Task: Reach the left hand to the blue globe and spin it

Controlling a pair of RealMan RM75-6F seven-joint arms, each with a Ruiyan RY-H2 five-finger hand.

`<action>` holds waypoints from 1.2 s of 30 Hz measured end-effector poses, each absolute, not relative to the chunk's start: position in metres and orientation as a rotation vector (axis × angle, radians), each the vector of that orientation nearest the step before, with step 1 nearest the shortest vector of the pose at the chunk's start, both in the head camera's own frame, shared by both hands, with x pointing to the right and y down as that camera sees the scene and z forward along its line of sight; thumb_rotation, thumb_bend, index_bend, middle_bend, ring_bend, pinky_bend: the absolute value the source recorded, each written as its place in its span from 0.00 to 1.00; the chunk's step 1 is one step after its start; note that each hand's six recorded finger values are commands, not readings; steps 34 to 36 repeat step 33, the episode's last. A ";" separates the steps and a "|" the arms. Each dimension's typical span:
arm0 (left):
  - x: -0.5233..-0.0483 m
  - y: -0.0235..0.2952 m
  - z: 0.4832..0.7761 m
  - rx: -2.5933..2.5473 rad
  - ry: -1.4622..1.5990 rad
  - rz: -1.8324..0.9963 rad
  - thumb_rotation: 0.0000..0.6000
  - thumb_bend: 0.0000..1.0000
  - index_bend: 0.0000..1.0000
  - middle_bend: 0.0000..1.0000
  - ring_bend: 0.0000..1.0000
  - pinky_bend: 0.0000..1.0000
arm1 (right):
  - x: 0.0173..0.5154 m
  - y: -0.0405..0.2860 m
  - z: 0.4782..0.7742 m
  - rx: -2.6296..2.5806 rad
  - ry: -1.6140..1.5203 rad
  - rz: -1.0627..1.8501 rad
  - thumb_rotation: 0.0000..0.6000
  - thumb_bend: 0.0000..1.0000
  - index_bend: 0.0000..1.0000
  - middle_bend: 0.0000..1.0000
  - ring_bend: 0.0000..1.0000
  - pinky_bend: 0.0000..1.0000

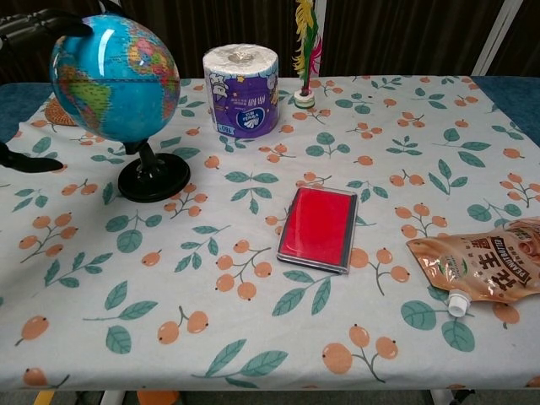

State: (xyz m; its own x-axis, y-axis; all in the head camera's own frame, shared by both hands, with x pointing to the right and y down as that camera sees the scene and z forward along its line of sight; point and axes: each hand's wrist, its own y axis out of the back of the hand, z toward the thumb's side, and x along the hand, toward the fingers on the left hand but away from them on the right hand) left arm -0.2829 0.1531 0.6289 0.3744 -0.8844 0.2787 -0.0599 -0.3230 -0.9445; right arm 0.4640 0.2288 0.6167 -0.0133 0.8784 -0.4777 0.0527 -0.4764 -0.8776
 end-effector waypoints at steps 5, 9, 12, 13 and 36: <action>-0.295 0.152 0.631 -1.665 0.862 -1.118 1.00 0.00 0.02 0.00 0.00 0.00 | 0.464 0.229 0.617 -1.593 -0.987 1.568 1.00 0.36 0.00 0.00 0.00 0.00; -0.311 0.149 0.636 -1.650 0.882 -1.166 1.00 0.00 0.02 0.00 0.00 0.00 | 0.465 0.229 0.617 -1.591 -0.988 1.570 1.00 0.36 0.00 0.00 0.00 0.00; -0.322 0.147 0.638 -1.637 0.901 -1.199 1.00 0.00 0.02 0.00 0.00 0.00 | 0.465 0.229 0.618 -1.591 -0.987 1.572 1.00 0.36 0.00 0.00 0.00 0.00; -0.326 0.147 0.639 -1.632 0.906 -1.210 1.00 0.00 0.02 0.00 0.00 0.00 | 0.464 0.229 0.618 -1.592 -0.987 1.572 1.00 0.36 0.00 0.00 0.00 0.00; -0.413 0.205 0.641 -1.569 0.927 -1.490 1.00 0.00 0.02 0.00 0.00 0.00 | 0.458 0.230 0.615 -1.602 -0.987 1.555 1.00 0.36 0.00 0.00 0.00 0.00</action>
